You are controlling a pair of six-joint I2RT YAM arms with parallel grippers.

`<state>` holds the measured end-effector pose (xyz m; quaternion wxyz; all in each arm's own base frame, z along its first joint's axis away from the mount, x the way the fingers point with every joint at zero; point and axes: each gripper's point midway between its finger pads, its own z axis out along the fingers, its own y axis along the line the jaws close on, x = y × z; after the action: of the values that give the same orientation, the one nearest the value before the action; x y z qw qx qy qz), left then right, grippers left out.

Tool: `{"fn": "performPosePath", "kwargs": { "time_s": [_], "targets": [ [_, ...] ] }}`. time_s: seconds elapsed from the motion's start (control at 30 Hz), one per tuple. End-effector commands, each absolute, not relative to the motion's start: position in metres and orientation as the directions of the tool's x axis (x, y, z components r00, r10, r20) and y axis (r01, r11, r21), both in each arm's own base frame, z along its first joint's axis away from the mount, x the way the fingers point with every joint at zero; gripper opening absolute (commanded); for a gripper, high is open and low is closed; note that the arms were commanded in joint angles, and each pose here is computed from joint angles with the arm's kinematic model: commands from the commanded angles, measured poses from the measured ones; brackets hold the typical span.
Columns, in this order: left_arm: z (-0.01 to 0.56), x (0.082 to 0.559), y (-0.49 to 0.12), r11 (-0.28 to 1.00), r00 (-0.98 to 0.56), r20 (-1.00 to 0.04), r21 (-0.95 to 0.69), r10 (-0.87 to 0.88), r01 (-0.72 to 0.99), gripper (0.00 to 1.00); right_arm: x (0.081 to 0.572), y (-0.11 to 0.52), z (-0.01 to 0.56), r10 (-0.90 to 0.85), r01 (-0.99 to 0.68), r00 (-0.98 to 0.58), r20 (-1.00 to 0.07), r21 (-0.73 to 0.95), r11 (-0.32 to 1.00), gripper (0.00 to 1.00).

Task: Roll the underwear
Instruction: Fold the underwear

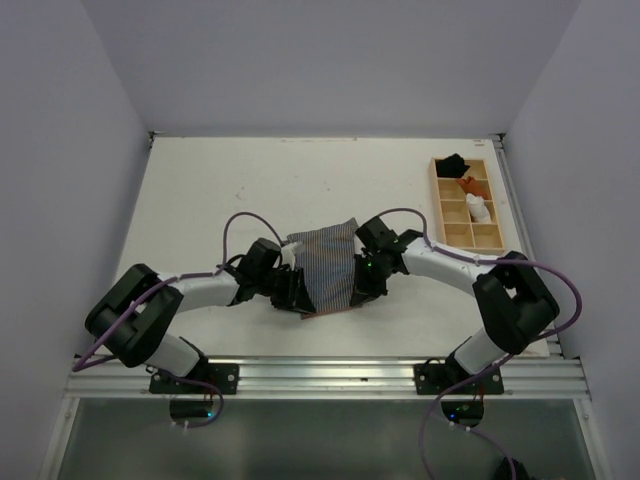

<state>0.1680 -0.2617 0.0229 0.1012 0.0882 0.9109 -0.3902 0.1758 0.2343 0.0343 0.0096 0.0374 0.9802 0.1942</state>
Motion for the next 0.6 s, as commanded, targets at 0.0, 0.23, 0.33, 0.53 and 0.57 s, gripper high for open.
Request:
{"fn": "performPosePath", "kwargs": {
  "time_s": [0.0, 0.23, 0.33, 0.53, 0.57],
  "targets": [
    [-0.002, 0.165, -0.244, 0.751, -0.966, -0.247, -0.622, 0.079, 0.221, 0.34, 0.191, 0.252, 0.055, 0.064, 0.040, -0.997, -0.041, 0.435, 0.900, 0.06],
    [-0.008, 0.159, -0.237, 0.768, -0.968, -0.238, -0.604, 0.083, 0.214, 0.34, 0.191, 0.246, 0.017, 0.050, 0.045, -0.999, -0.003, 0.371, 0.928, 0.06],
    [-0.012, 0.157, -0.235, 0.775, -0.969, -0.231, -0.596, 0.084, 0.209, 0.34, 0.183, 0.236, -0.005, 0.047, 0.054, -0.998, 0.031, 0.322, 0.945, 0.05],
    [-0.012, 0.157, -0.233, 0.779, -0.968, -0.235, -0.589, 0.088, 0.214, 0.34, 0.196, 0.239, 0.021, 0.032, 0.023, -0.999, -0.024, 0.321, 0.947, 0.06],
    [-0.012, 0.158, -0.233, 0.781, -0.967, -0.239, -0.586, 0.090, 0.218, 0.34, 0.201, 0.241, 0.029, 0.028, 0.012, -0.999, -0.043, 0.327, 0.945, 0.06]
  ]
}}
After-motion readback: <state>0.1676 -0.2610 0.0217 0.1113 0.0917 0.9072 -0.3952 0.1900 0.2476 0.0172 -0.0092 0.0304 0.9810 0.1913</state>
